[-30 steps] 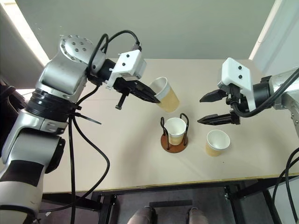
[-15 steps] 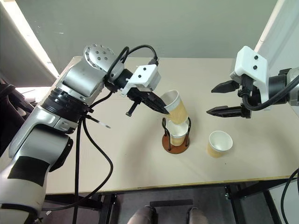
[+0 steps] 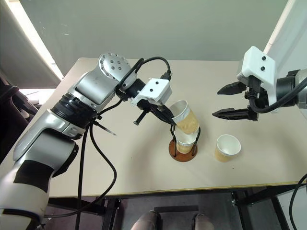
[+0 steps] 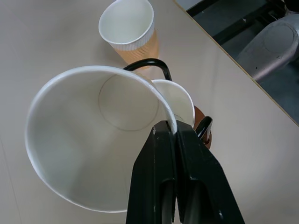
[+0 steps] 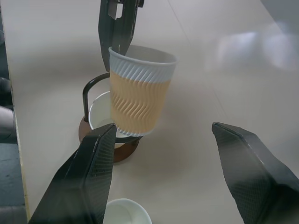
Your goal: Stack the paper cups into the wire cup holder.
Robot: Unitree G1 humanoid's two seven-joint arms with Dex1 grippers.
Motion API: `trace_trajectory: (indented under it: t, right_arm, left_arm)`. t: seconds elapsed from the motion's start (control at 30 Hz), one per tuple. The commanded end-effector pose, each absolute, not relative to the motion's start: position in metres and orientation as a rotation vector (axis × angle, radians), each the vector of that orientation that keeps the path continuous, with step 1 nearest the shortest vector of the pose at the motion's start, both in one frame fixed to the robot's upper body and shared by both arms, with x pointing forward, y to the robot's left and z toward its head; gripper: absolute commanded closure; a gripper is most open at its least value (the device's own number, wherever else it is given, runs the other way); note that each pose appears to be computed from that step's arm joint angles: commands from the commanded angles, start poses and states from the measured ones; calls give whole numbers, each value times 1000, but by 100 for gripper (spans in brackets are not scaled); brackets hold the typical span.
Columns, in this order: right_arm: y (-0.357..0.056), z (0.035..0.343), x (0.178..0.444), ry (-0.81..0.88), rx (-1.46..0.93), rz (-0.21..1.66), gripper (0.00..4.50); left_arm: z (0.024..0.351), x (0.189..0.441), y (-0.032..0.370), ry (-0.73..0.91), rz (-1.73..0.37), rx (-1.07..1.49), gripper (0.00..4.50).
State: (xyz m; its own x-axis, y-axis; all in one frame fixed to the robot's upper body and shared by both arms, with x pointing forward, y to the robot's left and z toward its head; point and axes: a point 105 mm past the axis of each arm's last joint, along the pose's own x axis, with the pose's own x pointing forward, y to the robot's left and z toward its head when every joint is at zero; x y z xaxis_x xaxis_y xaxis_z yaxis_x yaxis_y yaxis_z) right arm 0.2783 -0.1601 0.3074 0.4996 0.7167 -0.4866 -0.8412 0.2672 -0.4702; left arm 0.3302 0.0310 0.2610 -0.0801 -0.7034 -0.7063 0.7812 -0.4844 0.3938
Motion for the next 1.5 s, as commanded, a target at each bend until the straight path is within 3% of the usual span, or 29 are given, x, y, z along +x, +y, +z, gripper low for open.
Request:
trace_trajectory:
  t: [0.03,0.57,1.5]
  right_arm:
    - [-163,323,273,132,-785,1032,112]
    - [-159,324,276,126,-784,1053,112]
    - [-161,320,275,148,-791,1053,112]
  left_arm:
    - [281,328,29,53,-1769,1158,448]
    - [302,321,32,-2,-1758,1195,448]
    - [273,310,36,106,-1846,1286,448]
